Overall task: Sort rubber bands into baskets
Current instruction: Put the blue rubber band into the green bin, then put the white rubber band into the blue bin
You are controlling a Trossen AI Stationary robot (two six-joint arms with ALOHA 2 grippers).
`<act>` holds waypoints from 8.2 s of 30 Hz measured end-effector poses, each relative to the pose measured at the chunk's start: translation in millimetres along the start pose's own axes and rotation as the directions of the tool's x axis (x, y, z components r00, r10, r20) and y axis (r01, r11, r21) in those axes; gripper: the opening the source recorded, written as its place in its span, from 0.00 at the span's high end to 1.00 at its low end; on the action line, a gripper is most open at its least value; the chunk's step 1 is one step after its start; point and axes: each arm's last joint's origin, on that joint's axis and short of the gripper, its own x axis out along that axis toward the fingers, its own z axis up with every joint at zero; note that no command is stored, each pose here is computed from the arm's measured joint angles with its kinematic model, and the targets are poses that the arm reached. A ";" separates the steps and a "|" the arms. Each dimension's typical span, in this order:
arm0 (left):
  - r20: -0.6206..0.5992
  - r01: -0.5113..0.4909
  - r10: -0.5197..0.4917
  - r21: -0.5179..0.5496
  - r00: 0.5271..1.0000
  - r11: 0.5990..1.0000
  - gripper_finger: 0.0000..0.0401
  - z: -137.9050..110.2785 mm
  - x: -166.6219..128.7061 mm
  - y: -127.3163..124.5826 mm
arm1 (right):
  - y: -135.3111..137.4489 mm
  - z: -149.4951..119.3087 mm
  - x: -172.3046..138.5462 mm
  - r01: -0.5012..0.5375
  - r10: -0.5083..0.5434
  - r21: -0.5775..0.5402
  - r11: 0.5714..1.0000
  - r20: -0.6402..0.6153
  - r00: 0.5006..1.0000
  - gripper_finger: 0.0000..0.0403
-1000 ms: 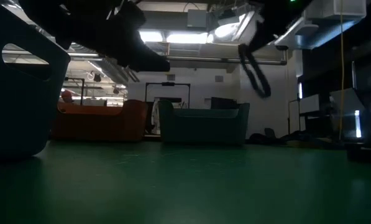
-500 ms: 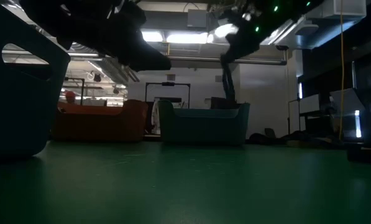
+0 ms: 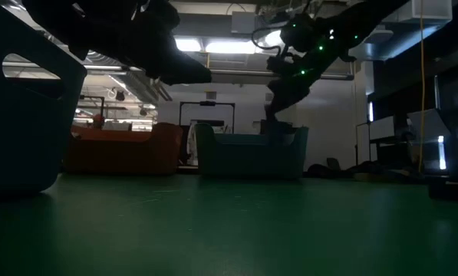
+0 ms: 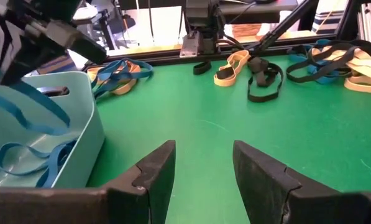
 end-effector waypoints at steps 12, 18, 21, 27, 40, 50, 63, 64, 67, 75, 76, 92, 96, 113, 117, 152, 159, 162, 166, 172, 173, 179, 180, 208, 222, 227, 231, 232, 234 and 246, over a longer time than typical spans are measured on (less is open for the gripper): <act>-0.020 0.002 -0.002 -0.004 1.000 1.000 0.60 -1.9 0.0 -0.2 | -0.4 14.0 -44.7 -0.084 0.086 0.033 0.996 -0.078 0.993 0.47; -0.018 0.002 -0.002 -0.003 1.000 1.000 0.60 -1.8 0.0 -0.3 | 30.3 13.0 -98.7 -0.228 0.232 0.044 0.973 -0.157 0.960 0.43; -0.020 0.002 -0.002 0.000 1.000 1.000 0.60 -1.9 0.0 -0.5 | 49.5 5.5 -125.3 -0.291 0.296 0.054 0.955 -0.223 0.929 0.43; -0.017 0.006 -0.006 -0.001 1.000 1.000 0.60 -1.6 0.1 -2.2 | 90.0 -18.1 -158.6 -0.413 0.413 0.077 0.907 -0.345 0.843 0.43; 0.009 0.004 -0.004 0.043 1.000 0.999 0.60 0.9 0.5 -2.1 | 146.6 -110.5 -178.6 -0.386 0.403 0.181 0.904 -0.658 0.636 0.43; 0.012 0.003 -0.004 0.042 1.000 0.999 0.60 1.2 0.5 -2.1 | 139.0 -159.0 -184.6 -0.225 0.204 0.099 0.969 -0.835 0.512 0.58; 0.013 0.003 -0.003 0.040 1.000 0.999 0.60 1.3 0.5 -1.7 | 133.3 -190.3 -173.6 -0.186 0.140 0.056 0.981 -0.867 0.479 0.76; 0.013 0.003 -0.003 0.039 1.000 0.999 0.60 1.2 0.5 -1.4 | 133.3 -190.3 -173.6 -0.185 0.139 0.055 0.981 -0.867 0.479 0.78; 0.013 0.002 -0.002 0.039 1.000 0.999 0.60 1.2 0.5 -0.8 | 134.3 -189.7 -173.1 -0.190 0.149 0.063 0.980 -0.862 0.485 0.86; 0.014 0.001 -0.002 0.038 1.000 0.999 0.60 1.3 0.5 -0.9 | 136.3 -189.5 -171.5 -0.197 0.168 0.077 0.977 -0.849 0.501 0.98; 0.016 0.001 -0.002 0.038 1.000 0.999 0.60 1.5 0.5 -0.8 | 136.5 -191.0 -170.7 -0.189 0.171 0.086 0.978 -0.848 0.501 0.97; 0.037 -0.004 0.003 0.022 0.999 1.000 0.60 3.6 0.5 -0.9 | 138.4 -157.3 -184.0 -0.217 0.196 0.090 0.972 -0.818 0.541 1.00; 0.038 -0.004 0.003 0.013 0.999 1.000 0.60 3.7 0.5 -0.9 | 137.9 -124.0 -197.0 -0.246 0.211 0.069 0.967 -0.757 0.619 1.00; 0.090 0.059 -0.057 -0.024 0.994 0.998 0.60 -2.9 17.0 -20.5 | 165.2 -49.4 -196.0 -0.361 0.349 -0.211 0.909 -0.093 0.933 1.00; 0.102 0.076 -0.073 -0.026 0.992 0.997 0.60 -3.8 29.2 -27.3 | 169.2 -36.7 -197.2 -0.327 0.352 -0.281 0.902 0.042 0.935 1.00; -0.010 0.095 -0.105 -0.347 0.994 0.933 0.70 -1.4 92.0 -72.9 | 203.8 -21.3 -147.7 -0.287 0.353 -0.342 0.895 0.150 0.923 1.00; -0.024 0.090 -0.105 -0.352 0.994 0.932 0.98 -2.8 92.0 -72.7 | 209.7 -25.4 -143.6 -0.372 0.414 -0.284 0.884 0.107 0.904 1.00; -0.043 0.085 -0.107 -0.350 0.993 0.933 0.97 -4.6 91.9 -72.9 | 209.2 -26.0 -144.6 -0.398 0.428 -0.234 0.887 0.096 0.898 0.96; -0.078 0.074 -0.108 -0.346 0.991 0.935 0.99 -1.6 86.2 -71.4 | 201.8 -28.2 -154.8 -0.442 0.461 -0.207 0.873 0.054 0.886 0.84; -0.166 0.020 -0.080 -0.334 0.983 0.942 0.99 16.1 57.3 -72.2 | 185.4 -42.0 -184.0 -0.522 0.515 -0.165 0.837 -0.084 0.853 0.64; -0.167 0.022 -0.081 -0.331 0.983 0.943 0.99 21.6 50.5 -72.6 | 184.7 -44.4 -188.8 -0.510 0.503 -0.178 0.842 -0.083 0.860 0.61; -0.164 0.047 -0.105 -0.324 0.981 0.945 1.00 49.4 10.1 -72.7 | 195.0 -77.7 -193.9 -0.379 0.393 -0.259 0.889 0.003 0.920 0.53; -0.168 0.045 -0.104 -0.325 0.980 0.945 0.99 54.2 4.5 -71.9 | 196.8 -83.7 -190.4 -0.363 0.381 -0.257 0.895 0.019 0.925 0.53; -0.777 -0.290 -0.014 -0.250 0.629 0.924 1.00 91.0 -129.9 -127.0 | 198.0 -120.9 -164.5 -0.271 0.301 -0.201 0.941 0.131 0.945 0.53; -0.633 -0.118 -0.272 -0.503 0.725 0.856 1.00 123.6 -153.3 -126.9 | 192.5 -117.3 -156.2 -0.249 0.272 -0.172 0.953 0.123 0.955 0.53; -0.562 -0.029 -0.304 -0.507 0.769 0.862 1.00 126.9 -156.2 -140.2 | 193.1 -117.6 -156.7 -0.260 0.283 -0.175 0.950 0.118 0.952 0.53; -0.614 -0.088 -0.257 -0.473 0.746 0.877 0.98 106.4 -147.1 -152.6 | 193.2 -117.7 -156.6 -0.261 0.284 -0.175 0.949 0.118 0.952 0.53; -0.629 -0.107 -0.243 -0.465 0.739 0.879 0.98 100.0 -144.3 -154.4 | 193.2 -117.7 -156.6 -0.263 0.285 -0.175 0.949 0.117 0.951 0.53; -0.663 -0.153 -0.211 -0.446 0.719 0.882 0.97 87.3 -138.8 -156.8 | 193.3 -117.7 -156.6 -0.268 0.290 -0.175 0.947 0.115 0.950 0.53; -0.742 -0.293 -0.206 -0.481 0.638 0.826 0.73 65.9 -123.2 -146.6 | 195.8 -118.7 -157.4 -0.358 0.373 -0.159 0.920 0.077 0.925 0.53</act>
